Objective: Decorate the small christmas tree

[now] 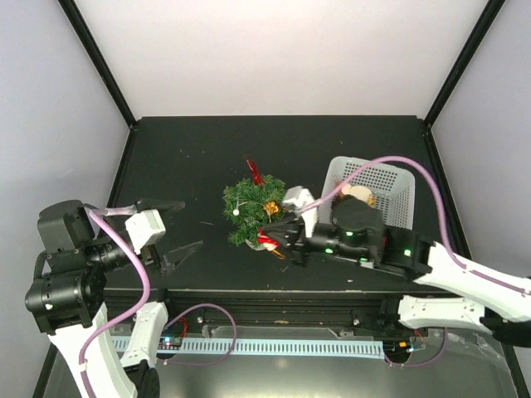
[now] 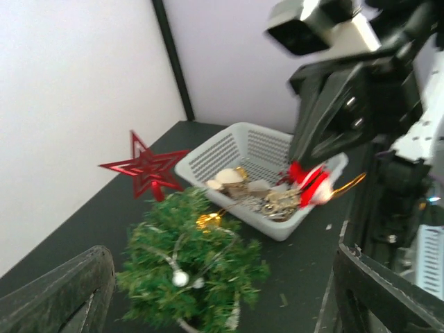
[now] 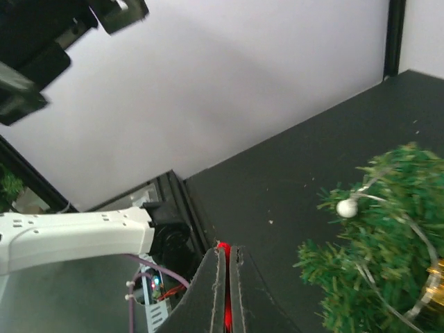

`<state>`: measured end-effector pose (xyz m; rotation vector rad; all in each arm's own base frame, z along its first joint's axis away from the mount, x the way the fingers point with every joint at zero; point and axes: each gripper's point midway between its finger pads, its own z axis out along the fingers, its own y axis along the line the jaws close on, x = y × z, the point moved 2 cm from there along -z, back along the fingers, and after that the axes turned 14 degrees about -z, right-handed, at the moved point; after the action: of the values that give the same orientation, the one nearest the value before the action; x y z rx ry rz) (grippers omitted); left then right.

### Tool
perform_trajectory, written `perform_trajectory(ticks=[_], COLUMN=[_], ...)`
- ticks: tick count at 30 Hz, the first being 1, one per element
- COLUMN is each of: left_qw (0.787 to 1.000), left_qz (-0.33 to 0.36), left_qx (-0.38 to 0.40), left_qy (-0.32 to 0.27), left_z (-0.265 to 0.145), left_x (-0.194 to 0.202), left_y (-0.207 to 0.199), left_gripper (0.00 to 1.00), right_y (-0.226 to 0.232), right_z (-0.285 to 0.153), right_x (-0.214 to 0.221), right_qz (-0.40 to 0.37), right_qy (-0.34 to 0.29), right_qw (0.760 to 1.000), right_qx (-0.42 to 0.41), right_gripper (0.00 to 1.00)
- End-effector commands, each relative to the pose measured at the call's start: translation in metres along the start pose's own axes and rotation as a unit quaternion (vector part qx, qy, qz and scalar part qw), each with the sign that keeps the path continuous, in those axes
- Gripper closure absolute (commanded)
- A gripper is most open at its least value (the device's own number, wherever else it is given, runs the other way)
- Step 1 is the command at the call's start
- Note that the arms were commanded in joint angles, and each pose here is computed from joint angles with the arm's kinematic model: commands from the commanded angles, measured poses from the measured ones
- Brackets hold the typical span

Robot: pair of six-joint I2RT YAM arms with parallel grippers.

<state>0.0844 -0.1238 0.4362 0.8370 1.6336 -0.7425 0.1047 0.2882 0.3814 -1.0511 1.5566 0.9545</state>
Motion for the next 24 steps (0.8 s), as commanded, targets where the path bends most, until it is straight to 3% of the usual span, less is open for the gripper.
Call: perform_trajectory(ticks=[1,12,24], left_qw=[0.997,0.994,0.984], left_qz=[-0.025,-0.048,-0.086], left_qx=[0.073,0.101,0.155], left_qy=[-0.018,-0.01,-0.011], left_z=[-0.003,0.003,0.008], left_x=[0.003,0.029,0.036], left_y=[-0.031,-0.031,-0.032], left_gripper=[0.13,0.12,0.28], right_y=[0.015,0.064,0.088], right_z=[0.027,0.041,0.057], right_x=[-0.004,-0.037,-0.039], right_qz=[-0.033,-0.009,-0.003], right_qy=[0.03,-0.015,-0.016], right_qw=[0.999,0.993,0.987], right_qx=[-0.002,-0.115,-0.158], right_gripper=[0.99,0.99,0.99])
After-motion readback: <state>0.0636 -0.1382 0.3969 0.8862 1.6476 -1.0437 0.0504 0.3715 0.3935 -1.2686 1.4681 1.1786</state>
